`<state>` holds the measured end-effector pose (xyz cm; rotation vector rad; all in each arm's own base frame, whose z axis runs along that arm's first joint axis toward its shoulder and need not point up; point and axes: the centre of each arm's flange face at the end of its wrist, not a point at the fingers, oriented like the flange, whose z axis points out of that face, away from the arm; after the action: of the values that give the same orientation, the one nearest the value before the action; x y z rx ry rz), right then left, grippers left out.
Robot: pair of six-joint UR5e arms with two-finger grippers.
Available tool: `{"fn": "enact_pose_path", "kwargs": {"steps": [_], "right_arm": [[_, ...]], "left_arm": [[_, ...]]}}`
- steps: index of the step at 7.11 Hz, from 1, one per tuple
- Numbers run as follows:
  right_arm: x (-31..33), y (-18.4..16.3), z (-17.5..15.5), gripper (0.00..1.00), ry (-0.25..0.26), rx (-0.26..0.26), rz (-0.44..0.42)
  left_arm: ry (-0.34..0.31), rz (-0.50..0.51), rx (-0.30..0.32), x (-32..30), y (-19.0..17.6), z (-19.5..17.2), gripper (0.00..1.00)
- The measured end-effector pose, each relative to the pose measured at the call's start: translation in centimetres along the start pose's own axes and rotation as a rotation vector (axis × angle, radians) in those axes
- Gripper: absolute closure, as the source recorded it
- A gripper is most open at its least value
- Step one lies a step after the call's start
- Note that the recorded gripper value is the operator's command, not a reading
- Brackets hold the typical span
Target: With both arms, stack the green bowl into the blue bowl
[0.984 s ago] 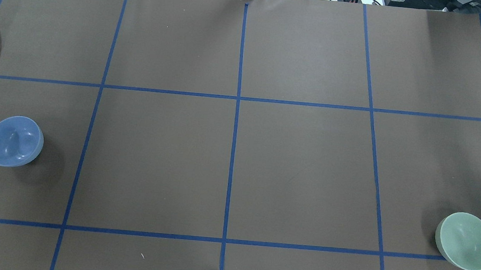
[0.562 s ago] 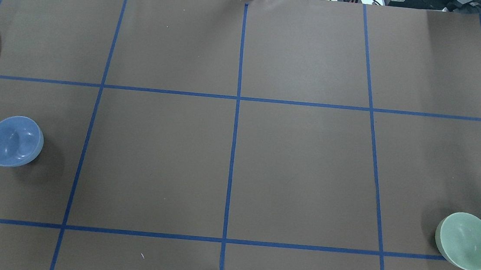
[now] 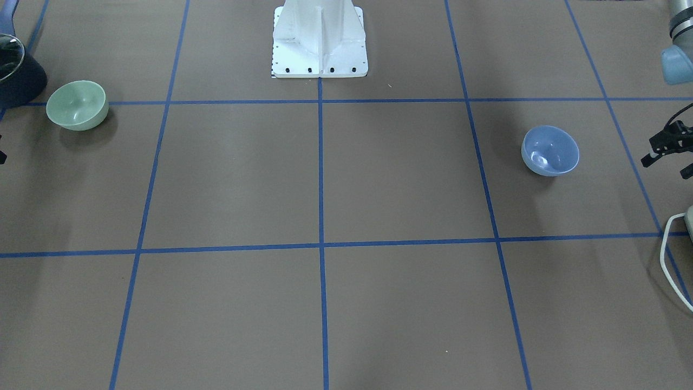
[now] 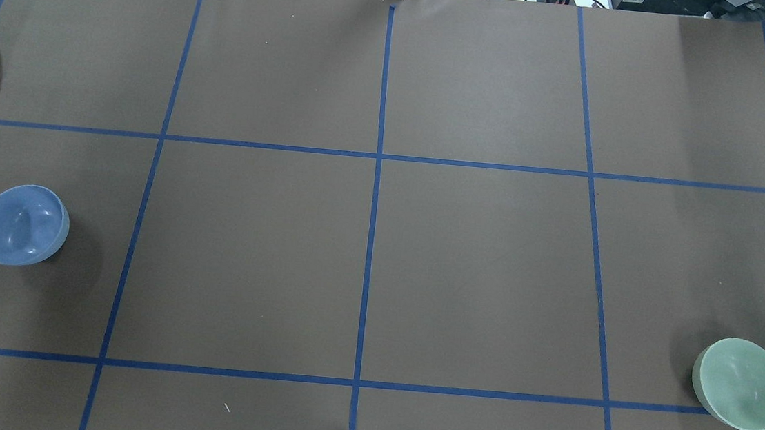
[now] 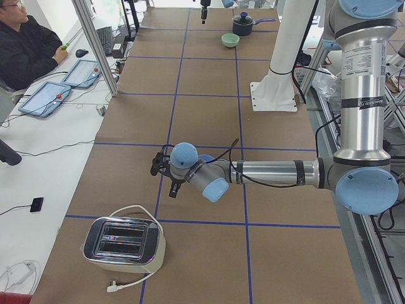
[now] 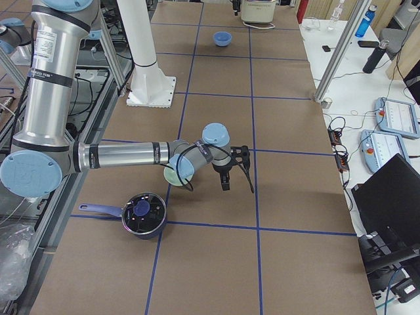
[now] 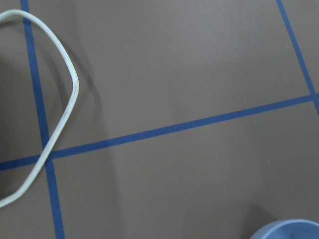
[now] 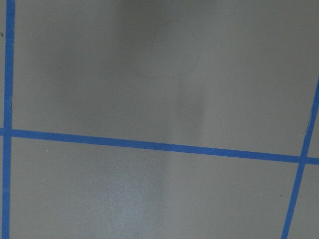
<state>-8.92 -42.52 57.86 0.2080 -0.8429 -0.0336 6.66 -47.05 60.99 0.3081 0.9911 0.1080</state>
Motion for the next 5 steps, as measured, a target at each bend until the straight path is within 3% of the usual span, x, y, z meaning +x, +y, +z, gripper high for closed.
{"fn": "enact_pose_path", "kwargs": {"steps": [5], "right_arm": [[0.5,1.0,0.9,0.0,0.012,-0.022,-0.005]], "left_arm": [[-0.017,0.0,-0.026,2.4,0.5,3.1,0.03]]}}
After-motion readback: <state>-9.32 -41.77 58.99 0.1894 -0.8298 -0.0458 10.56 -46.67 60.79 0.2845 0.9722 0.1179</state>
